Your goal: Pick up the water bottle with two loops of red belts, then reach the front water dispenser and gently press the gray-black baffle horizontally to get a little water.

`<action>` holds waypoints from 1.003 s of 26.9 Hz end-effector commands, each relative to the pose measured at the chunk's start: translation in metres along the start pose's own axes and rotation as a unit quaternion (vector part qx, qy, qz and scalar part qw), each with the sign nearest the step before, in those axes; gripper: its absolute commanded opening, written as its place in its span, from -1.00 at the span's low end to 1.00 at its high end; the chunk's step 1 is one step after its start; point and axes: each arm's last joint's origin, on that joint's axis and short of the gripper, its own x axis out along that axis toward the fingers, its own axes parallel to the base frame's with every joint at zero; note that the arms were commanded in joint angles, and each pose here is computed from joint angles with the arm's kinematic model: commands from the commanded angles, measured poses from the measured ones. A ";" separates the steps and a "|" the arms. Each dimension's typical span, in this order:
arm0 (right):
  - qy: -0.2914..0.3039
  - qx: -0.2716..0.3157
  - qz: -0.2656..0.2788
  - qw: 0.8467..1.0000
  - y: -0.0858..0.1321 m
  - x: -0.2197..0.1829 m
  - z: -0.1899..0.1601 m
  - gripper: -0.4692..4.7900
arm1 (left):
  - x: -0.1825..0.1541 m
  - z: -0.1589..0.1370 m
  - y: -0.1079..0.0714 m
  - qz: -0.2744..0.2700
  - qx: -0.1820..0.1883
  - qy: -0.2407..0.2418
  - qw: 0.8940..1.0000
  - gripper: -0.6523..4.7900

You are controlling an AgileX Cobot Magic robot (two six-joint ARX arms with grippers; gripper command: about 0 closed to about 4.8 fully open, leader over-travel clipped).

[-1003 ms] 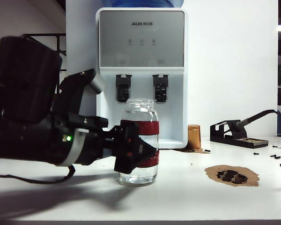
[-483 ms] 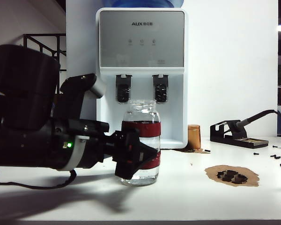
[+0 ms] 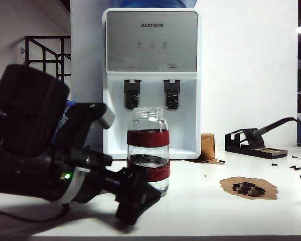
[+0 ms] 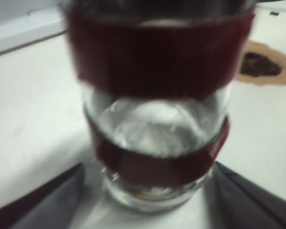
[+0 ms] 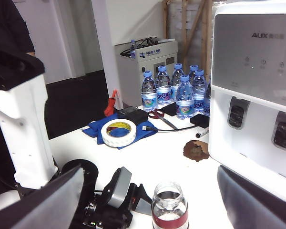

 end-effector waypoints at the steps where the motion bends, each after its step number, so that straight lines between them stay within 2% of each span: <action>1: -0.004 -0.003 -0.010 1.000 0.003 -0.004 0.001 1.00 | -0.001 0.001 0.000 -0.007 0.010 -0.004 1.000 1.00; 5: 0.012 0.003 -0.011 1.000 0.005 -0.007 -0.004 1.00 | -0.008 -0.001 0.000 -0.018 0.019 -0.011 1.000 1.00; 7: 0.030 0.014 -0.009 0.999 0.006 -0.007 -0.008 1.00 | -0.019 -0.005 0.000 -0.020 0.035 -0.019 0.999 1.00; 9: 0.039 0.021 -0.009 0.999 0.006 -0.007 -0.010 1.00 | -0.027 -0.010 0.000 -0.019 0.046 -0.007 0.999 1.00; 12: 0.051 0.031 -0.009 0.998 0.006 -0.007 -0.013 1.00 | -0.034 -0.008 0.009 0.016 0.041 -0.009 0.999 0.98; 13: 0.052 0.032 -0.009 0.998 0.006 -0.007 -0.013 1.00 | -0.036 -0.006 0.014 0.038 0.038 -0.011 0.998 0.80; 16: 0.057 0.034 -0.010 0.998 0.006 -0.007 -0.014 1.00 | -0.041 0.001 0.034 0.141 0.026 -0.020 0.989 -0.16; 18: 0.061 0.037 -0.010 0.997 0.006 -0.008 -0.015 1.00 | -0.046 0.009 0.051 0.213 0.015 -0.034 0.976 -0.58; 19: 0.063 0.039 -0.009 0.997 0.006 -0.008 -0.015 1.00 | -0.049 0.014 0.059 0.240 0.009 -0.042 0.970 -0.68; 21: 0.071 0.045 -0.009 0.996 0.007 -0.008 -0.017 1.00 | -0.056 0.023 0.074 0.284 0.000 -0.063 0.957 -0.72; 23: 0.078 0.051 -0.008 0.996 0.007 -0.008 -0.019 1.00 | -0.067 0.037 0.089 0.332 -0.010 -0.095 0.938 -0.78; 25: 0.082 0.054 -0.003 0.995 0.008 -0.009 -0.020 1.00 | -0.080 0.052 0.102 0.381 -0.020 -0.130 0.915 -0.78; 26: 0.081 0.039 0.004 0.996 0.011 -0.012 -0.021 0.53 | -0.096 0.068 0.113 0.421 -0.025 -0.168 0.891 -0.78; 27: 0.079 0.027 0.011 0.996 0.013 -0.014 -0.021 0.18 | -0.105 0.078 0.117 0.435 -0.016 -0.184 0.881 -0.78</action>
